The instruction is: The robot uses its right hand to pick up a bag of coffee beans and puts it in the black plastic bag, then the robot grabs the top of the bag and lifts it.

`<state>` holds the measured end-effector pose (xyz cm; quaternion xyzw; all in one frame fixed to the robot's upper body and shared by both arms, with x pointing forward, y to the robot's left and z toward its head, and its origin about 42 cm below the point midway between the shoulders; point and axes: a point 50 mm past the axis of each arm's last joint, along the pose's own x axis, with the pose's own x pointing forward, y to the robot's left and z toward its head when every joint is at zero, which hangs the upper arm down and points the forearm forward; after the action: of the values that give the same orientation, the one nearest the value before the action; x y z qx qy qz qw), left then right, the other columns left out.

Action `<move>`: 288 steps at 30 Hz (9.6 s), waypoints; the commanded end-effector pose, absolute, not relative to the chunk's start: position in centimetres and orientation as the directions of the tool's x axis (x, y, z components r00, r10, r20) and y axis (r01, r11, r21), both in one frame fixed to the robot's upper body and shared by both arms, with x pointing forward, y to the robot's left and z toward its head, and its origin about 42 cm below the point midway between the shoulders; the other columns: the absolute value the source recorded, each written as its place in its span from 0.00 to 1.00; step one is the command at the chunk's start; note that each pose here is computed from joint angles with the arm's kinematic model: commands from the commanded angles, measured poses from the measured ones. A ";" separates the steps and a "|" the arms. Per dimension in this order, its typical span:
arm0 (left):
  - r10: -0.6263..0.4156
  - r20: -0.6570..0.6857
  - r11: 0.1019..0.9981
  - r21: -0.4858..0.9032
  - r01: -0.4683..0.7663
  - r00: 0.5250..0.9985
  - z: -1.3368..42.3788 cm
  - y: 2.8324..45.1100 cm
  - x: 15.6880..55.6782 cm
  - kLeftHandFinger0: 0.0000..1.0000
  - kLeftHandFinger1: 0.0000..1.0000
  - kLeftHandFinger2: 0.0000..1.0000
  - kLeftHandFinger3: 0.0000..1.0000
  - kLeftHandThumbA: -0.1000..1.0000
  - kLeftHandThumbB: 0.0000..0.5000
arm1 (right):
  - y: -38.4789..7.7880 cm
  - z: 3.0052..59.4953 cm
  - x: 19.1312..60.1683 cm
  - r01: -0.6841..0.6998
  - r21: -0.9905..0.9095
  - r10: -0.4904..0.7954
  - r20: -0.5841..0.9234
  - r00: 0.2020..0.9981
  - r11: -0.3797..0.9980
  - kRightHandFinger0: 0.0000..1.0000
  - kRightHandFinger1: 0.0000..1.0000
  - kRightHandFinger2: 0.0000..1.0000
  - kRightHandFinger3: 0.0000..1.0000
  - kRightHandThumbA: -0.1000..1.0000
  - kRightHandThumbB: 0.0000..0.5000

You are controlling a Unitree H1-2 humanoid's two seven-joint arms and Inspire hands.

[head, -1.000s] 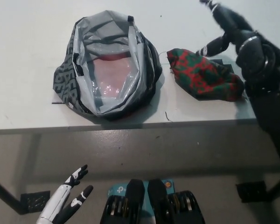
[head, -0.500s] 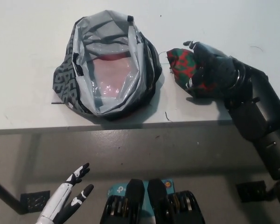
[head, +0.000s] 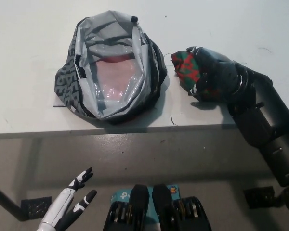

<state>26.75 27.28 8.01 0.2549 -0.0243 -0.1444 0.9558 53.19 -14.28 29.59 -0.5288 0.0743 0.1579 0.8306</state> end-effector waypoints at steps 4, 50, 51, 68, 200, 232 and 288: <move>-0.312 0.033 0.823 0.509 0.253 0.950 9.0 27.6 27.2 1.00 1.00 1.00 1.00 0.95 0.26 | -14.3 33.0 54.2 -0.228 -0.914 0.126 -0.196 0.972 0.335 1.00 1.00 1.00 1.00 1.00 1.00; -0.323 0.046 0.814 0.523 0.253 0.945 9.8 27.4 28.2 1.00 1.00 1.00 1.00 0.98 0.34 | -16.6 27.8 55.4 0.067 -0.594 -0.002 0.110 0.994 0.802 0.04 0.43 0.77 0.62 0.00 0.30; -0.322 0.045 0.814 0.524 0.252 0.946 9.9 27.4 28.2 1.00 1.00 1.00 1.00 0.97 0.34 | -16.9 29.1 55.5 0.036 -0.494 0.011 0.092 0.996 0.869 0.02 0.42 0.74 0.64 0.03 0.31; -0.322 0.045 0.811 0.528 0.251 0.946 9.9 27.5 28.3 1.00 1.00 1.00 1.00 0.96 0.33 | -19.6 35.4 55.9 -0.218 0.557 0.211 0.077 0.974 0.802 0.00 0.18 0.56 0.80 0.00 0.14; -0.399 0.010 0.736 0.600 0.313 0.917 11.9 26.9 30.9 1.00 1.00 1.00 1.00 1.00 0.44 | 2.1 39.5 53.6 -0.189 -0.377 0.285 0.218 0.933 0.907 0.00 0.26 0.66 0.77 0.00 0.26; -0.406 0.039 0.733 0.611 0.299 0.913 12.5 26.9 31.4 1.00 1.00 1.00 1.00 0.98 0.40 | 2.3 39.1 52.6 -0.309 -0.798 0.417 -0.080 0.905 0.518 1.00 1.00 1.00 1.00 0.82 0.90; -0.422 0.029 0.691 0.657 0.301 0.906 12.5 26.6 31.7 1.00 1.00 1.00 1.00 0.99 0.33 | -3.5 37.5 55.0 0.027 -0.776 0.139 0.147 0.979 0.630 1.00 1.00 1.00 1.00 1.00 0.92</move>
<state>31.14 26.46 11.36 0.3251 -0.0605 -0.1969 0.9230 55.36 -5.03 34.41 -0.4569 -0.0484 0.0171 0.8880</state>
